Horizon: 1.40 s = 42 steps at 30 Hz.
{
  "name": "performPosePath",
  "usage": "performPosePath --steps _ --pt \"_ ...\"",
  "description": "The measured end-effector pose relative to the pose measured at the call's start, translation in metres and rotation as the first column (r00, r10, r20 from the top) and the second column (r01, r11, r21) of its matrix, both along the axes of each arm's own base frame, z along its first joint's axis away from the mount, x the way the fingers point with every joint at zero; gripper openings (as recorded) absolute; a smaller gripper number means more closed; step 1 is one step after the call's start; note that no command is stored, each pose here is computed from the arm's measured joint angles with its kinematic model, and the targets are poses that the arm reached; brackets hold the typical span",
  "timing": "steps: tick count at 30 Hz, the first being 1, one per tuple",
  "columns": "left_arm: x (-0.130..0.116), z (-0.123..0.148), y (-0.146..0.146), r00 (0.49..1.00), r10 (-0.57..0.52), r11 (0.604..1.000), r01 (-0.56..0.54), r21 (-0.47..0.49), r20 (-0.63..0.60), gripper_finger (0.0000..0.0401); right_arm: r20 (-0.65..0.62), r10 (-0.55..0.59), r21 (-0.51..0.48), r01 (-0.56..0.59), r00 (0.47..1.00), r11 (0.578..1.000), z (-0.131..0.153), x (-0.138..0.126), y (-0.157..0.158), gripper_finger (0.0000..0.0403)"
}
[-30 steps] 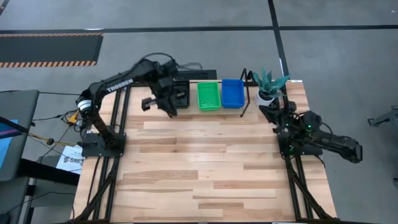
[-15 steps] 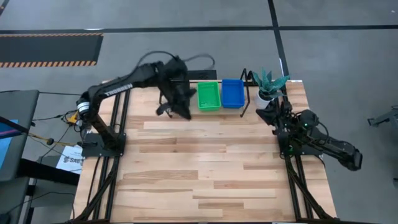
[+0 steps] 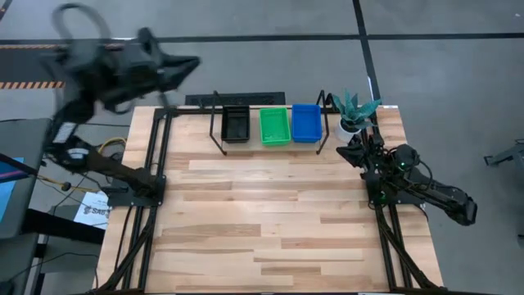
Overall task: Stack baskets on shelf by color
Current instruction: Return to Home Position
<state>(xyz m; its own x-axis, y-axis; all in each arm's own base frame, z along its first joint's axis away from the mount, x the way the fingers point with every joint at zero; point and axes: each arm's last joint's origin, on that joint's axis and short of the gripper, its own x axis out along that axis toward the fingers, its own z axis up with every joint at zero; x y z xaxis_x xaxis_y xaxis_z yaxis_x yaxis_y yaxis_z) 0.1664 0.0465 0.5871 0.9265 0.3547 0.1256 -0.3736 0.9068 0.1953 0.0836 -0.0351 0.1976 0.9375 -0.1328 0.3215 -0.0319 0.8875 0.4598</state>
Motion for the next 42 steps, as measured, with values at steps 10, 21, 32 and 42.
performPosePath --steps 10,21,32,42 --pt "-0.044 0.015 -0.014 0.983 -0.010 0.991 0.034 -0.131 0.183 0.0013 0.036 0.007 0.003 -0.007 0.999 1.000 0.003 -0.001 0.000 0.0053" --pt "-0.037 -0.082 -0.001 0.930 0.367 0.890 -0.361 -0.279 -0.035 0.0013 0.034 0.005 -0.001 -0.005 0.999 1.000 0.003 -0.001 0.000 0.0053" --pt "-0.051 -0.260 -0.009 0.947 0.287 0.852 -0.183 -0.491 0.145 0.0013 0.025 0.026 -0.001 -0.026 0.999 1.000 0.002 -0.001 0.001 0.0053" --pt "-0.073 -0.340 -0.014 0.933 0.304 0.813 -0.149 -0.563 0.191 0.0013 -0.009 0.062 -0.059 -0.063 0.998 0.996 0.000 0.000 0.002 0.0053"
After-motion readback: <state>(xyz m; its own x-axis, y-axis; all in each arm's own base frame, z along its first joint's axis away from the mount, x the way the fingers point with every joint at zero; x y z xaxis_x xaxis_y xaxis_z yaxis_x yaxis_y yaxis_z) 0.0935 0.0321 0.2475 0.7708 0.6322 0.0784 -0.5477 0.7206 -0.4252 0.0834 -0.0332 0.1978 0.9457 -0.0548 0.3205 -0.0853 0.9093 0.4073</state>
